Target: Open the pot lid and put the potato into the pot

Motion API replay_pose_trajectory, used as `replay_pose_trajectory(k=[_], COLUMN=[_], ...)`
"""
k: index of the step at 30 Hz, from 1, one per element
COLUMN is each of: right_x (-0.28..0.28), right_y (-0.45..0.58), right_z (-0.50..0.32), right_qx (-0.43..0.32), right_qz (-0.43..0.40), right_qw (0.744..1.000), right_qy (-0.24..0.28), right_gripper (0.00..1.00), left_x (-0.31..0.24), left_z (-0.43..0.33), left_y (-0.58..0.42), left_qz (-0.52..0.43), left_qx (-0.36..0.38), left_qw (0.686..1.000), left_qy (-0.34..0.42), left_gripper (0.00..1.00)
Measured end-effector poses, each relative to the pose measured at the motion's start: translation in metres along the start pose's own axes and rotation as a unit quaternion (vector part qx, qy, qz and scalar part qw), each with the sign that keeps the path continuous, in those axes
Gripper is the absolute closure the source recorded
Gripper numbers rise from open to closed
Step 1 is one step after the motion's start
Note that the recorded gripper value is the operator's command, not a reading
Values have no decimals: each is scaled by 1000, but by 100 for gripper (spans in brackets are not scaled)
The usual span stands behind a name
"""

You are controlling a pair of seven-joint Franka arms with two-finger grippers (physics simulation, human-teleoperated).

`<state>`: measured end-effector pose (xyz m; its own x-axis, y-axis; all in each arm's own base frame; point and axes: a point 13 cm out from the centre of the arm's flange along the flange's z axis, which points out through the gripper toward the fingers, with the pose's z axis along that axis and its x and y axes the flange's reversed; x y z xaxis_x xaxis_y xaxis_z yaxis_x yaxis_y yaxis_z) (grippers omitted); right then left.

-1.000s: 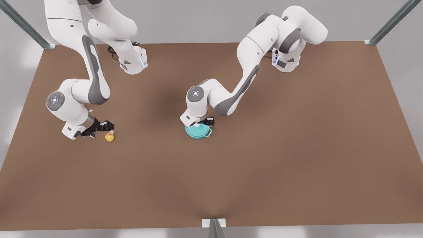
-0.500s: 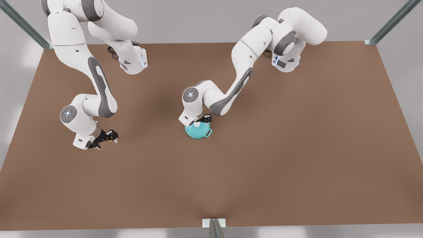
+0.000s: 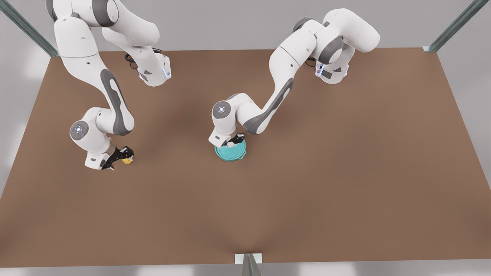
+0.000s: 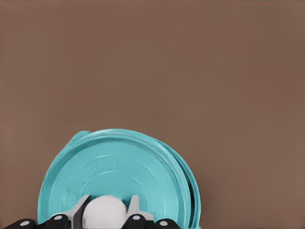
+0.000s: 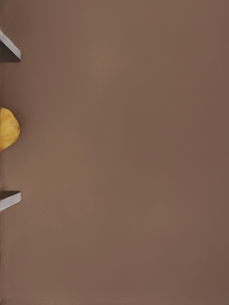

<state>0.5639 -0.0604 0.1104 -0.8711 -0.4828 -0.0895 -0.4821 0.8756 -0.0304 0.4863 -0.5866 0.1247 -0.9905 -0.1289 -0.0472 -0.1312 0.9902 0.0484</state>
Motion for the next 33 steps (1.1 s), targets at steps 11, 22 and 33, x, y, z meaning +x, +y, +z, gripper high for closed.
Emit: replay_pose_trajectory(k=[11, 22, 33], right_x=[35, 46, 60], right_y=[13, 16, 3], right_z=[7, 35, 66], right_qx=[-9, -16, -10], right_qz=[-20, -32, -28], right_qw=[1000, 999, 999], right_qy=[14, 26, 31], right_gripper=[0, 0, 0], left_x=[-218, -269, -200], left_z=[56, -168, -230], left_y=[212, 423, 493], left_qz=[-139, -170, -55], left_qx=[-1, 48, 51], left_qw=[990, 984, 997], left_qy=[30, 5, 34], left_gripper=[0, 0, 0])
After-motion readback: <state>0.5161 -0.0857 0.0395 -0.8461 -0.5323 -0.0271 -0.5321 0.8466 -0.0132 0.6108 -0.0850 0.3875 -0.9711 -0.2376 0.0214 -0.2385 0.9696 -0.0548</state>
